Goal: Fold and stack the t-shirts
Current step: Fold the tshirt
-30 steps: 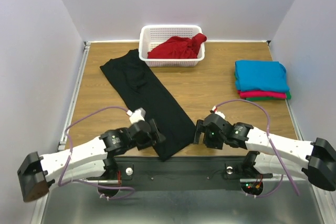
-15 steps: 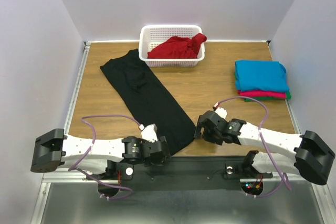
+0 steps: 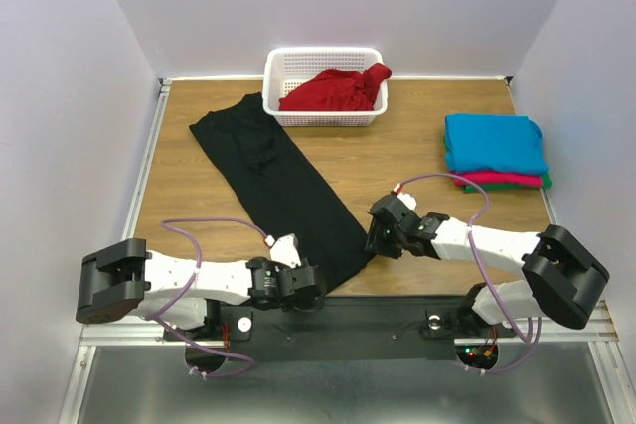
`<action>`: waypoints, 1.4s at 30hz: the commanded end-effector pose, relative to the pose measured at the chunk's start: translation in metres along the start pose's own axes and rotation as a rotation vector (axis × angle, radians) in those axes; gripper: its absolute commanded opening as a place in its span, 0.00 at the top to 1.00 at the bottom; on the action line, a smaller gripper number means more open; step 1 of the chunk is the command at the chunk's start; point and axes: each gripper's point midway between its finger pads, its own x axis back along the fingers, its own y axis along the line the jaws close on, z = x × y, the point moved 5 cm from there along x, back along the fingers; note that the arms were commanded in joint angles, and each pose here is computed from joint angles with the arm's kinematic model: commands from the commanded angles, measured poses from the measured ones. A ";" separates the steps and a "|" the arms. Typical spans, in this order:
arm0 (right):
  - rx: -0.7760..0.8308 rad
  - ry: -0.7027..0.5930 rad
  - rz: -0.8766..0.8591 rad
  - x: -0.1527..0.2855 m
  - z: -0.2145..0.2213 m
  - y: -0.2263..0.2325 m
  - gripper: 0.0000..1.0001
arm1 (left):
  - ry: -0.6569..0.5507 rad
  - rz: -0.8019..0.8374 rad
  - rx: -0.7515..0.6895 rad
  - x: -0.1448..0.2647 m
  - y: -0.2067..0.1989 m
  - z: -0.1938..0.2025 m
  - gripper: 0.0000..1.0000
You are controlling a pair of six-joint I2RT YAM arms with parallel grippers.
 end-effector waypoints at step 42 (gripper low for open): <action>0.156 -0.261 -0.105 0.058 -0.124 0.098 1.00 | -0.218 0.283 0.053 0.052 -0.056 -0.094 1.00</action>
